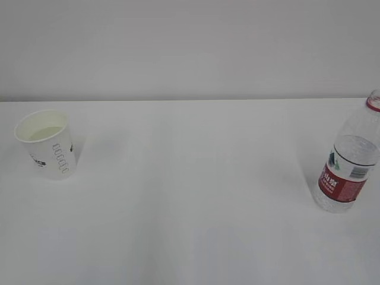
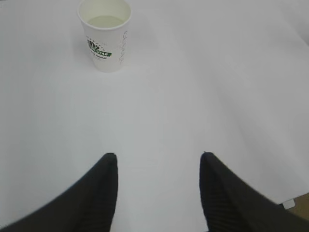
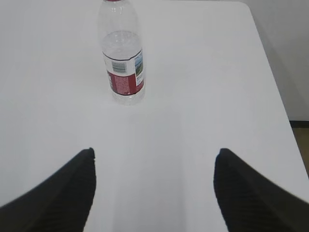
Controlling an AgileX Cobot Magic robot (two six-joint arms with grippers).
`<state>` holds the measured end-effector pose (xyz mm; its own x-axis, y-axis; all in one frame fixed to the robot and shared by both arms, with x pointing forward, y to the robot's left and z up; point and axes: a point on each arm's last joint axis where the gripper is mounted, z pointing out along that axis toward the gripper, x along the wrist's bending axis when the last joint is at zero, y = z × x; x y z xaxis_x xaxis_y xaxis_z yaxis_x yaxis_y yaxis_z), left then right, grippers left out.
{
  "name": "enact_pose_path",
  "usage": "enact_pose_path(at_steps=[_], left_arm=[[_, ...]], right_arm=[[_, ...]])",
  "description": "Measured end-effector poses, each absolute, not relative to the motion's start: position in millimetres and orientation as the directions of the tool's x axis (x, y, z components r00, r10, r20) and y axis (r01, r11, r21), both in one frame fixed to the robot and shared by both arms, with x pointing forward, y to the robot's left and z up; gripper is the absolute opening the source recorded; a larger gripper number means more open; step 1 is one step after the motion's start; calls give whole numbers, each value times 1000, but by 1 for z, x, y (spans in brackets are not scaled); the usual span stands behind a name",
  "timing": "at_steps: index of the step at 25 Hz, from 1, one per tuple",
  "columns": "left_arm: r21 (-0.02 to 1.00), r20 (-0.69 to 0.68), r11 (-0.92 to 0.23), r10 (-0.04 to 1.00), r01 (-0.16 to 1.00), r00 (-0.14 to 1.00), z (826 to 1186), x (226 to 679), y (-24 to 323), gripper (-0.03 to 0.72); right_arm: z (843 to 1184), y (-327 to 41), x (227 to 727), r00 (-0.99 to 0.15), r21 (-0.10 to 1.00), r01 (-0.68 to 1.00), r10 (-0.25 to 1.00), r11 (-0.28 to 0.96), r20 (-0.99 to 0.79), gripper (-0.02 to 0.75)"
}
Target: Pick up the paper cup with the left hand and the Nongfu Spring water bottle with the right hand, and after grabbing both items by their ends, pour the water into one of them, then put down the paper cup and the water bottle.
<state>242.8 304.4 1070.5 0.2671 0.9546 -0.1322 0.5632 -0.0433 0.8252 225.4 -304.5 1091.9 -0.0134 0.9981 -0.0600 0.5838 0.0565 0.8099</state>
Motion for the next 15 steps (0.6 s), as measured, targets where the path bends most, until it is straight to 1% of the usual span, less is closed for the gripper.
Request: enact_pose_path(at_steps=[4,9,15], left_arm=[[822,-131,-46,955,567,268,1070,243,304,398],[824,-126,-54,953,565,274,1071,242,304,398],[826,-110,-72,952,559,286,1071,242,304,398]], right_arm=[[1078,-305,220,-14,816,576,998,56,-58,575],[1067,-305,212,-11,849,525,998,55,-57,575],[1050,-305,218,-14,823,565,998,57,-59,574]])
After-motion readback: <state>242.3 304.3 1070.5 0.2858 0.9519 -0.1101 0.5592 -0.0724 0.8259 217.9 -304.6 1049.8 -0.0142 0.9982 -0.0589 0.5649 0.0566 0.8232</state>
